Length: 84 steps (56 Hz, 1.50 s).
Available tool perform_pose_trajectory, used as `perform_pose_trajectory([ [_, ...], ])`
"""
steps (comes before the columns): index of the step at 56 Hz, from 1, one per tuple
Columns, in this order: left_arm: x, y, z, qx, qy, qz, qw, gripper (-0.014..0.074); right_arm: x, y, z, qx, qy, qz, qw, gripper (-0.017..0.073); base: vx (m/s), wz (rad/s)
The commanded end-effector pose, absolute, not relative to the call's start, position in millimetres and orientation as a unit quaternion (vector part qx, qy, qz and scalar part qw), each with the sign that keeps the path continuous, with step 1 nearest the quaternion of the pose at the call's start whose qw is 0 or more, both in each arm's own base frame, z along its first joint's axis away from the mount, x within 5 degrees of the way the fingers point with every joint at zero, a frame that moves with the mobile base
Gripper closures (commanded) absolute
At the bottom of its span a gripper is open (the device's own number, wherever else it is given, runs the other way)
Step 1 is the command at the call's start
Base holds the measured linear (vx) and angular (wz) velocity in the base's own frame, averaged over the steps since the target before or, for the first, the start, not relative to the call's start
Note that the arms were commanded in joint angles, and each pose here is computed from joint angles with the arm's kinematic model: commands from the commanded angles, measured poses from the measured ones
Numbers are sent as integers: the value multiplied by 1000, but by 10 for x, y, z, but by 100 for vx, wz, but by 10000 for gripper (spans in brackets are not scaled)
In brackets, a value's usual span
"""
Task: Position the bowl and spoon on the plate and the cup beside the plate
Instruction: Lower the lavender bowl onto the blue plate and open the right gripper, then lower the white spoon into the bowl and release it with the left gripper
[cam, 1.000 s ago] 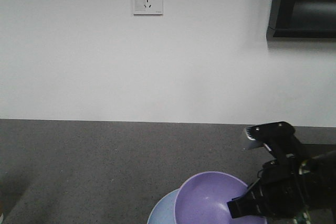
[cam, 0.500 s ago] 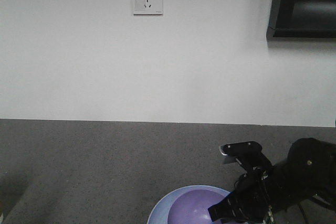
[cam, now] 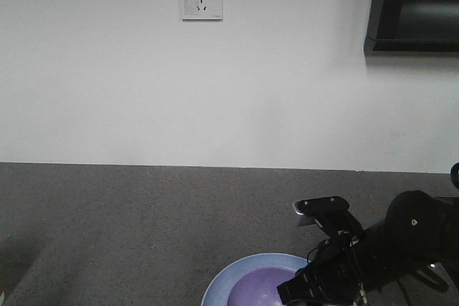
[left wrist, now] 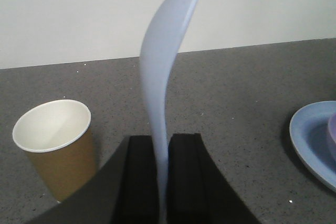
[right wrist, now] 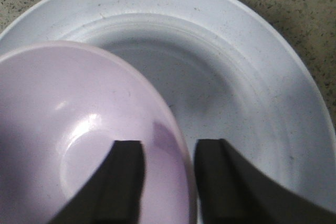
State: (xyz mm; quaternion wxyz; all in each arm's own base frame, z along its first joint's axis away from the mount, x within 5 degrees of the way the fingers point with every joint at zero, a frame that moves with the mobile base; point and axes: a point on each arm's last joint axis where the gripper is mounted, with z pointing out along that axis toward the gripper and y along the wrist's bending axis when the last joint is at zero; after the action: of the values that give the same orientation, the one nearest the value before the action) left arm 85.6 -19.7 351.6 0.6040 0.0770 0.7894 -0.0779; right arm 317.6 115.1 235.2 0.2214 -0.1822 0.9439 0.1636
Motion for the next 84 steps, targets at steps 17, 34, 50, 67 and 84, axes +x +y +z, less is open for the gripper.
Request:
perform_pose_trajectory([
  [17,864,-196,3645,65,765,-86,634,593,3179,1086,3032,-236,902,117,342,-31,0,0],
  [34,845,-220,3588,75,785,-95,608,593,2601,832,3883,-177,881,94,429,432,0,0],
  [50,926,-254,3474,90,823,-109,551,593,1833,575,3779,-162,831,81,526,571,0,0],
  [67,1256,-349,3667,153,851,-140,482,593,1308,405,3168,-166,825,65,537,570,0,0],
  [84,1782,-520,3903,201,865,-215,407,593,1180,358,3139,-170,812,55,555,568,0,0],
])
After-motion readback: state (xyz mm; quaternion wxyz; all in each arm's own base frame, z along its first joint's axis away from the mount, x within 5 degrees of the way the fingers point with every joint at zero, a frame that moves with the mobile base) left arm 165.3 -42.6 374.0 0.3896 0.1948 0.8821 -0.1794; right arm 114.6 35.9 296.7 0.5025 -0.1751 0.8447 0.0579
